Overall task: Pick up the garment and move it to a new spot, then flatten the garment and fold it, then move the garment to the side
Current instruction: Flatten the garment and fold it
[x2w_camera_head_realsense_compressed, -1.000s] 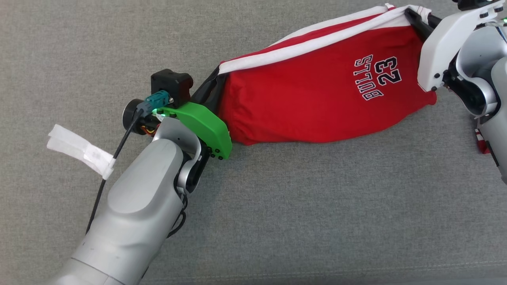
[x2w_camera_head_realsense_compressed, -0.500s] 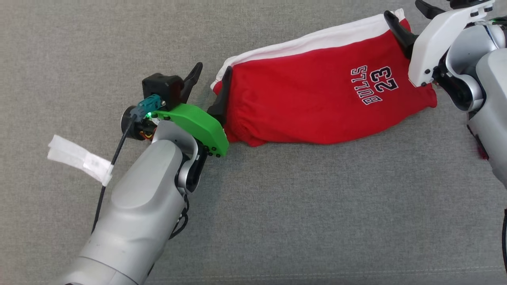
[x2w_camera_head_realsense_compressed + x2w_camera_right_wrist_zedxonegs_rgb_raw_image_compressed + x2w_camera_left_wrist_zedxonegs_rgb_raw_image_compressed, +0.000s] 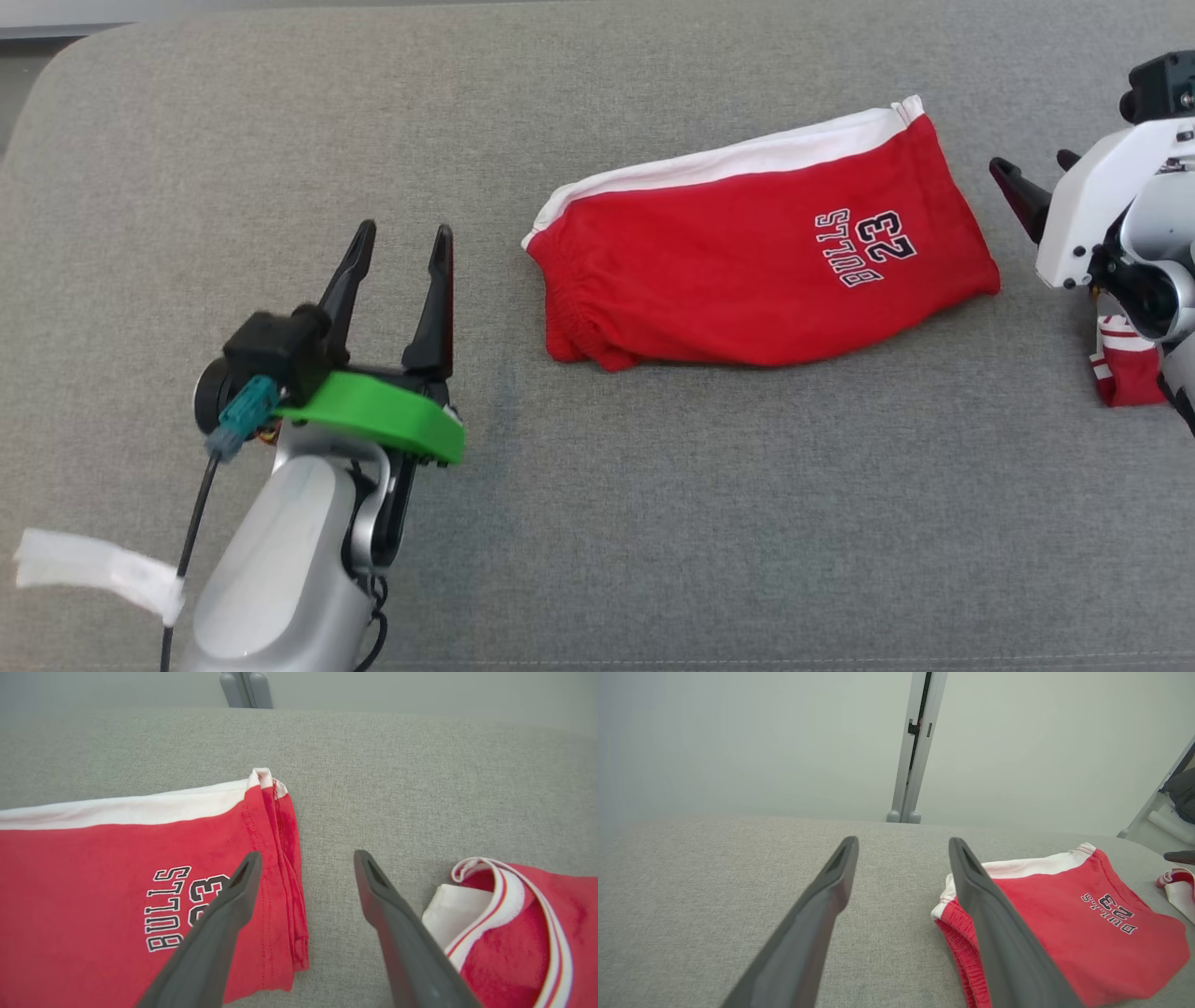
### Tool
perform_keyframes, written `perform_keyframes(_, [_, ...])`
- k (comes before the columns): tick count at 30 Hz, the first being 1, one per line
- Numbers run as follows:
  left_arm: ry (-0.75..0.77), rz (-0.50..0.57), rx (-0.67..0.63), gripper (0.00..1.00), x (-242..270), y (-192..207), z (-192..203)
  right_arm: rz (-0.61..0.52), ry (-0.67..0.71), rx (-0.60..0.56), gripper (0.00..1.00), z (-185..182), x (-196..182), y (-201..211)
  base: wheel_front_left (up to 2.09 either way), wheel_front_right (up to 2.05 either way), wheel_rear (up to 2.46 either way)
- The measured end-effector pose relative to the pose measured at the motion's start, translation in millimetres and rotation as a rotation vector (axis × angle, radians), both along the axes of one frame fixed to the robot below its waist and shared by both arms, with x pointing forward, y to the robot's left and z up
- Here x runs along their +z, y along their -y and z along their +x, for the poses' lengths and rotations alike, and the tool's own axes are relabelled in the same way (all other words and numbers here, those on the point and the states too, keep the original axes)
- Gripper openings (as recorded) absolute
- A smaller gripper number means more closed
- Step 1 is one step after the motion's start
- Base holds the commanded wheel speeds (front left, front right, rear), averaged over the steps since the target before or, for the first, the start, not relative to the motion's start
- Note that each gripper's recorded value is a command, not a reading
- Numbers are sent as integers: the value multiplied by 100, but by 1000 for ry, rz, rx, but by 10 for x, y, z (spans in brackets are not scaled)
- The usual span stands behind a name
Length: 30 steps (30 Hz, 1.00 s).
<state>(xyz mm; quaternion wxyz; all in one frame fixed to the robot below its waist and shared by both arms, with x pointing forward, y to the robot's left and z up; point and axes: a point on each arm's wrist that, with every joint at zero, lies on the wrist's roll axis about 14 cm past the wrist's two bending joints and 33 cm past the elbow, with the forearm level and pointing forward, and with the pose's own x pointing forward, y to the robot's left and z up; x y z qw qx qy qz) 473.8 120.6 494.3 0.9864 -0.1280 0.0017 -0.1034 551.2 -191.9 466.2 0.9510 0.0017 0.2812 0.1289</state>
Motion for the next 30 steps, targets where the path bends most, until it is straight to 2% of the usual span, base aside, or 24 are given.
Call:
perform_keyframes(5, [33, 34, 82, 100, -2, -321, -262, 26, -51, -27, 100, -36, -222, -34, 0, 0, 0])
perform_keyframes(15, [-13, 69, 215, 100, -219, -750, -463, 40, -102, -56, 100, 77, -602, -157, 0, 0, 0])
perform_keyframes(20, [-37, 81, 243, 100, -307, -859, -502, -3, -125, -42, 100, 150, -769, -191, 0, 0, 0])
perform_keyframes(25, [-52, 84, 255, 100, -358, -913, -523, 9, -182, -23, 100, 164, -935, -365, 0, 0, 0])
perform_keyframes(26, [-55, 82, 256, 100, -367, -915, -528, 4, -189, -17, 38, 165, -952, -382, 0, 0, 0])
perform_keyframes(27, [-57, 78, 257, 100, -371, -917, -530, 1, -192, -12, 0, 165, -959, -395, 0, 0, 0])
perform_keyframes(30, [-53, 63, 255, 100, -357, -898, -532, -15, -194, 12, 0, 121, -949, -447, 0, 0, 0])
